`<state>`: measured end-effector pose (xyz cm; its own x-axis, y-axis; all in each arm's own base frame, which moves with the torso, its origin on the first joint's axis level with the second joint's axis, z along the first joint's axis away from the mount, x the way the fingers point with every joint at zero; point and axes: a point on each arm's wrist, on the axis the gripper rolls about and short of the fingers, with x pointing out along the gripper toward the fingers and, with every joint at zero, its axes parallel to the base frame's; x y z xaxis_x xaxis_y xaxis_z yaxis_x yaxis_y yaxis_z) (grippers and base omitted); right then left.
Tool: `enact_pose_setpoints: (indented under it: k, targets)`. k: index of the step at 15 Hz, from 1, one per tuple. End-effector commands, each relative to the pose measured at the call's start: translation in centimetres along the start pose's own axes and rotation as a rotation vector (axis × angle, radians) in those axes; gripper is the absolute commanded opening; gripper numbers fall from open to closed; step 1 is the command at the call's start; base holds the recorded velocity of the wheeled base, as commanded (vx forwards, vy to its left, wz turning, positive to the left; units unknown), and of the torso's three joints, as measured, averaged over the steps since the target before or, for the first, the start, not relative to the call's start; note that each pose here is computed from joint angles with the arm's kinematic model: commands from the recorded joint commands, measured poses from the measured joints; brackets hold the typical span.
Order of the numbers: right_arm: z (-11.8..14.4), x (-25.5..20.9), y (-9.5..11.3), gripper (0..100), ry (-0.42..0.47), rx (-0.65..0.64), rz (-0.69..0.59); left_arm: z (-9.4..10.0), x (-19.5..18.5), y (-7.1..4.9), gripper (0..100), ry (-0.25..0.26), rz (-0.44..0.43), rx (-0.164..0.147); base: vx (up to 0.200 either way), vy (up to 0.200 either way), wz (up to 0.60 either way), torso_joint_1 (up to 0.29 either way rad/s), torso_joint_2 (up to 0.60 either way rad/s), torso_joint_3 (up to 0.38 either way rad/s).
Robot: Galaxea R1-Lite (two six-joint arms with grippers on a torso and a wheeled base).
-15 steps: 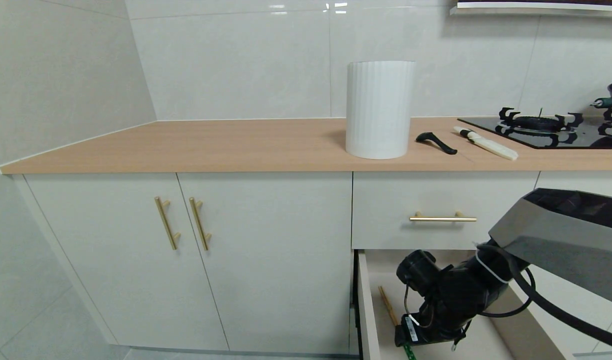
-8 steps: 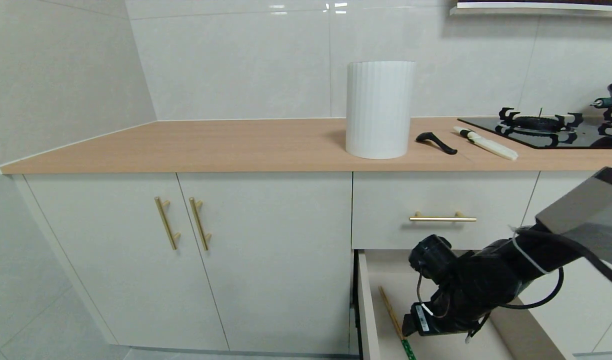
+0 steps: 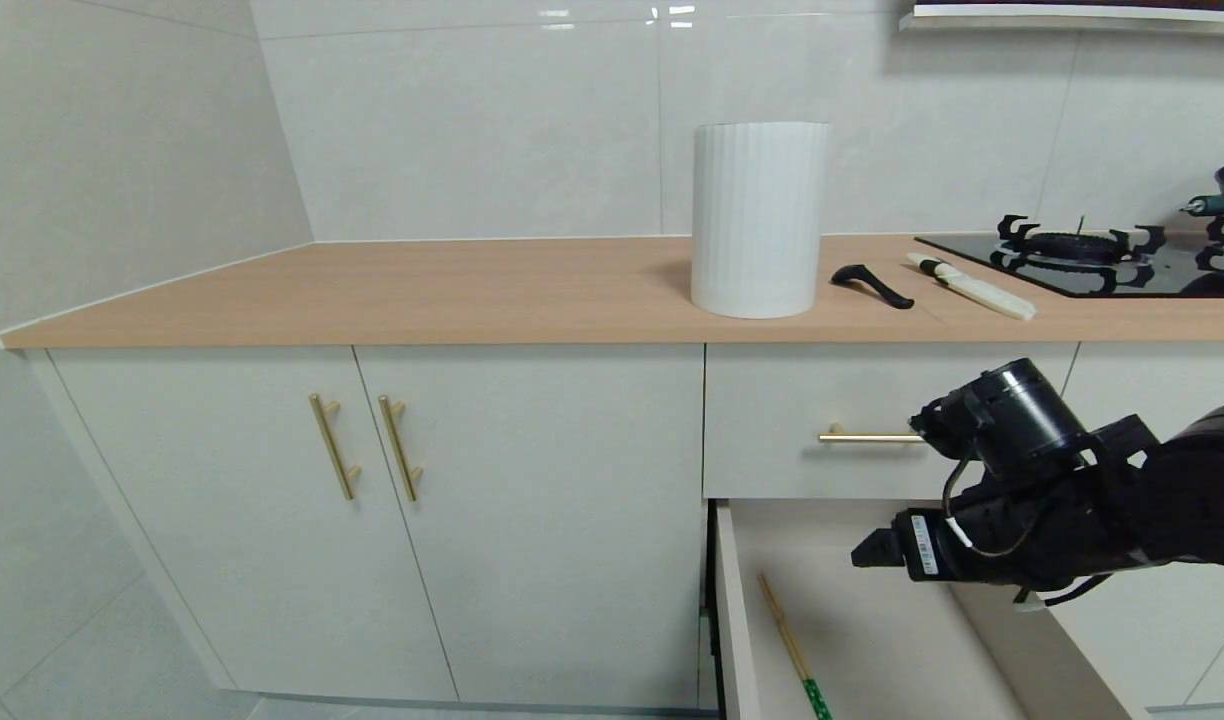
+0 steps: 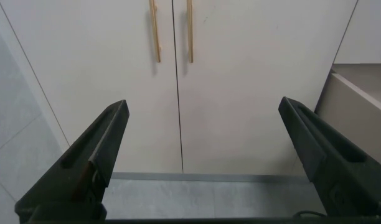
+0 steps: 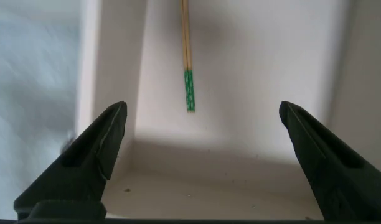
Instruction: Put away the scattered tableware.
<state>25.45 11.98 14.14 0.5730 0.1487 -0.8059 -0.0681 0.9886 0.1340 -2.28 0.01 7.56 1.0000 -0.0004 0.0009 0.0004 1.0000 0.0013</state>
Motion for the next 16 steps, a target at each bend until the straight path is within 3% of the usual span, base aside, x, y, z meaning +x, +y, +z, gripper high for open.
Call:
enact_pose_setpoints:
  k: [1,8,16]
  targets:
    - [0.27,-1.94,-0.23,100,-0.059,0.01,0.016,0.0,0.0,0.0,100,-0.001,0.0,0.0,0.0,0.0,0.0,0.0,0.0,0.0]
    - [0.2,-1.94,-0.31,100,-0.073,0.008,-0.022,0.0,0.0,0.0,100,-0.001,0.002,0.0,0.0,0.0,0.0,0.021,-0.09,-0.09]
    - [-0.01,-1.75,-0.37,100,-0.064,-0.006,-0.026,0.0,0.0,0.0,100,-0.001,0.0,0.0,0.0,0.0,0.0,0.17,-0.48,-0.292]
